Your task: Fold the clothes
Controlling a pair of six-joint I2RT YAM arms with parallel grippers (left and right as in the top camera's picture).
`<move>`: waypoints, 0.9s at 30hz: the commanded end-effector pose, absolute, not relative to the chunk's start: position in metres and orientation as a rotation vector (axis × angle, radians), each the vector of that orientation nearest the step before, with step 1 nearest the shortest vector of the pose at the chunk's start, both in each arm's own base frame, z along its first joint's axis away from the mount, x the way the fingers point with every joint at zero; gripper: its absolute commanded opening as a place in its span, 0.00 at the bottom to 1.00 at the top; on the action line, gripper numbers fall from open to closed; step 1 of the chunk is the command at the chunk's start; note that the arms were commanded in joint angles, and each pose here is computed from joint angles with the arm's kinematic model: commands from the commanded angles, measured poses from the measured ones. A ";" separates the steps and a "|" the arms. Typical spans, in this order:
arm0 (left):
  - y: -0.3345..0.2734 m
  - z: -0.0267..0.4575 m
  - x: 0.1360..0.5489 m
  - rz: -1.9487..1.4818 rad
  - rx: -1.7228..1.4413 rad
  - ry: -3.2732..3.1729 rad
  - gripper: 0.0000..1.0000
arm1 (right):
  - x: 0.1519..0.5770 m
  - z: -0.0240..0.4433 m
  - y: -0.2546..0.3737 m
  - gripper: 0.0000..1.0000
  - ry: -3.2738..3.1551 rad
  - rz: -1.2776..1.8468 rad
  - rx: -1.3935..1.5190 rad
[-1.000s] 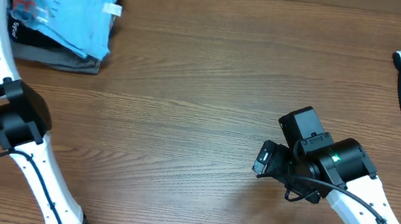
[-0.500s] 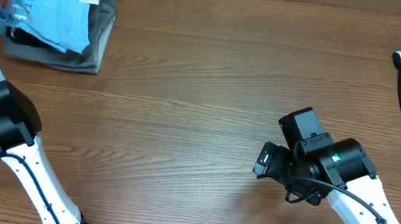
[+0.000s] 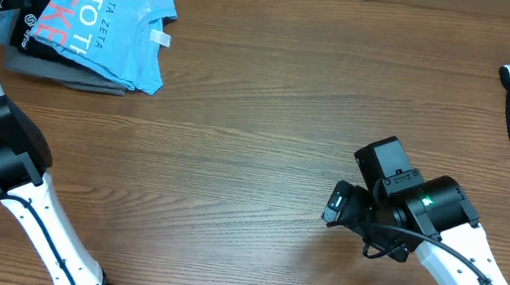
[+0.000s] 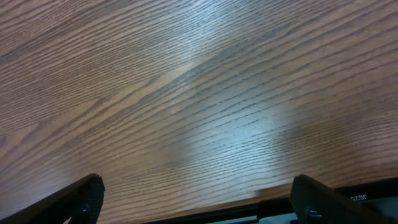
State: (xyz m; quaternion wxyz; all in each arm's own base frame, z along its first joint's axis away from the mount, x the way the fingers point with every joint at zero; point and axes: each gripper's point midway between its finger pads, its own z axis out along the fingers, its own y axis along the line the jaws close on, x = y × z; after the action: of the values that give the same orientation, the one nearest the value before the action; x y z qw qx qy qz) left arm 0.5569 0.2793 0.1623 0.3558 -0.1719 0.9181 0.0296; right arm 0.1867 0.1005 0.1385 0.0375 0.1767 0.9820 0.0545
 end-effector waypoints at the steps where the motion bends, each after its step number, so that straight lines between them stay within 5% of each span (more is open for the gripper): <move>1: 0.271 0.160 0.559 -0.036 -0.473 2.360 0.55 | 0.189 0.147 0.102 1.00 2.985 0.202 0.554; 14: 0.198 0.169 0.573 -0.336 -0.165 2.349 0.77 | 0.191 0.147 0.102 1.00 2.980 0.208 0.553; 27: 0.175 0.134 0.581 -0.291 -0.120 2.445 0.77 | 0.188 0.147 0.101 1.00 2.992 0.196 0.556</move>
State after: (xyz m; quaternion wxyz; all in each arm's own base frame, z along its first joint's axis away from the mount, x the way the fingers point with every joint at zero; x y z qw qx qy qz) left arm 0.5798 0.1717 0.1595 0.3519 -0.0501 0.9274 -0.1164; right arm 0.1843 0.0993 0.1382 0.0330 0.1769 0.9823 0.0513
